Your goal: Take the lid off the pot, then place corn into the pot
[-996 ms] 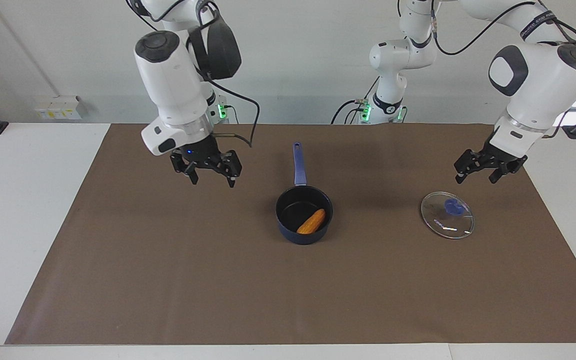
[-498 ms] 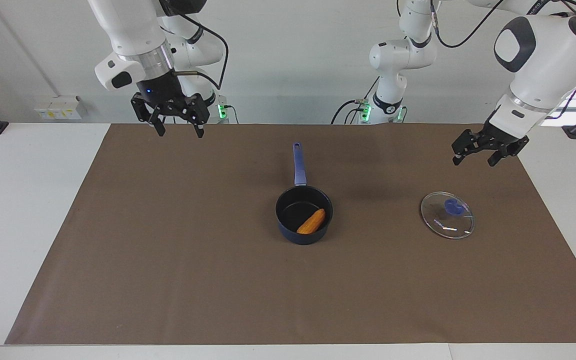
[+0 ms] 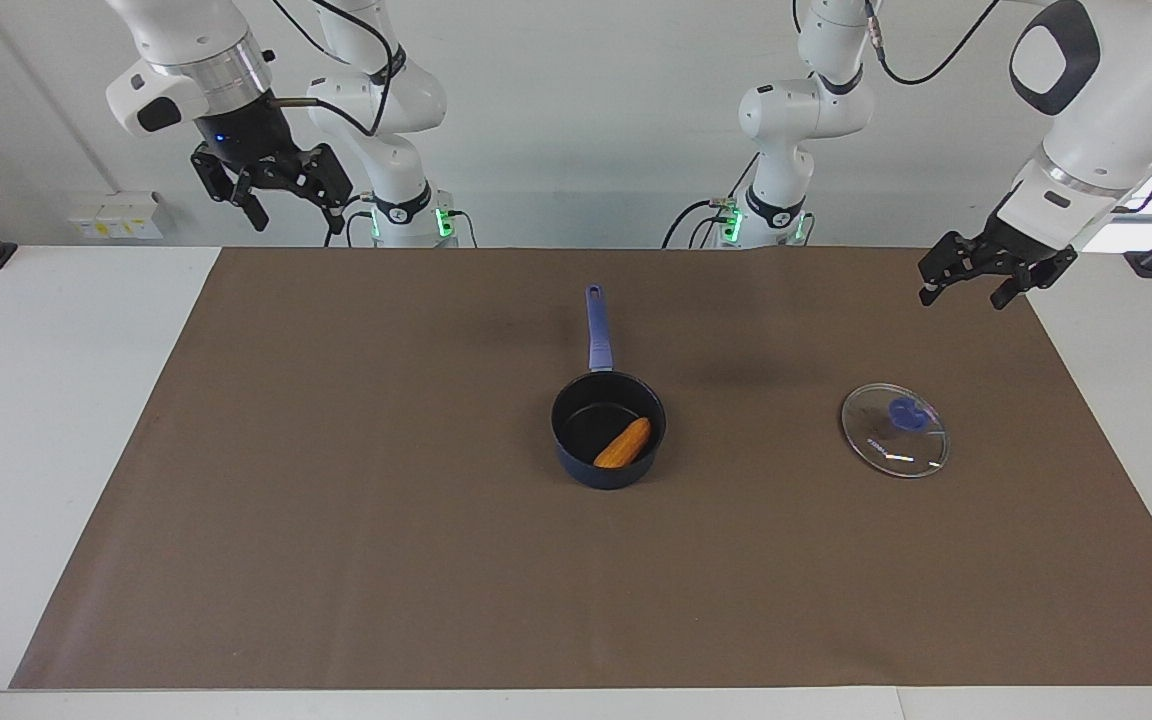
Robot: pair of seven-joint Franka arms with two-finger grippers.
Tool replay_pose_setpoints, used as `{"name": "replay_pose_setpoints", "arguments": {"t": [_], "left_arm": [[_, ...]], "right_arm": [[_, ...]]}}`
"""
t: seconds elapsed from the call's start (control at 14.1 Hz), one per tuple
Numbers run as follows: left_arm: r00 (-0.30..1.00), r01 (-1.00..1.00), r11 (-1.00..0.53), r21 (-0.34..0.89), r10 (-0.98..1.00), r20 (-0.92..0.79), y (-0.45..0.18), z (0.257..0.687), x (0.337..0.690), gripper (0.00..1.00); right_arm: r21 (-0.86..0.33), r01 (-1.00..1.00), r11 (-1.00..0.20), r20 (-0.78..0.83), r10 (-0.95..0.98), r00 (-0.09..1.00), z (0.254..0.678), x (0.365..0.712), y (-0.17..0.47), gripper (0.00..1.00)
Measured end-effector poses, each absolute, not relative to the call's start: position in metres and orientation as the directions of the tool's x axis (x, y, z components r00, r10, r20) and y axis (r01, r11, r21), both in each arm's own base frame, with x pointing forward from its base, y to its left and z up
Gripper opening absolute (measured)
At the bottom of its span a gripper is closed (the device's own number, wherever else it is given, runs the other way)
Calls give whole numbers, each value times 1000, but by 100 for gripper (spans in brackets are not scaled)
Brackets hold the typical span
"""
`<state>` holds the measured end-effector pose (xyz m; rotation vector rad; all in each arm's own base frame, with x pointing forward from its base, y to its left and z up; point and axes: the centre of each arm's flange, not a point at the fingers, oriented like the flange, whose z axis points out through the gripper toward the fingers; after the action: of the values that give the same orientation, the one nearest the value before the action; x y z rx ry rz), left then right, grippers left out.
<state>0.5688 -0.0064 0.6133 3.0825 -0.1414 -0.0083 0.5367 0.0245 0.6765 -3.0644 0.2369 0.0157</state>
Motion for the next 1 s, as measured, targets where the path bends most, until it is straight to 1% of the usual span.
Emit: {"name": "replay_pose_setpoints", "arguments": {"t": [0.36, 0.64, 0.85, 1.0], "left_arm": [[995, -100, -994, 55, -100, -1, -8, 619, 564, 100], [990, -138, -990, 36, -138, -6, -7, 618, 564, 100], [987, -157, -987, 21, -158, -33, -8, 620, 560, 100], [985, -164, -986, 15, -164, -43, -7, 629, 557, 100]], "right_arm": [[-22, -60, -998, -12, -60, 998, 673, 536, 29, 100], [-10, -23, -1000, -24, -22, 999, 670, 525, 47, 100], [-11, -9, -1000, -26, -9, 1000, 669, 523, 42, 100], [-12, -20, -1000, -18, -19, 1000, 668, 525, 33, 100]]}}
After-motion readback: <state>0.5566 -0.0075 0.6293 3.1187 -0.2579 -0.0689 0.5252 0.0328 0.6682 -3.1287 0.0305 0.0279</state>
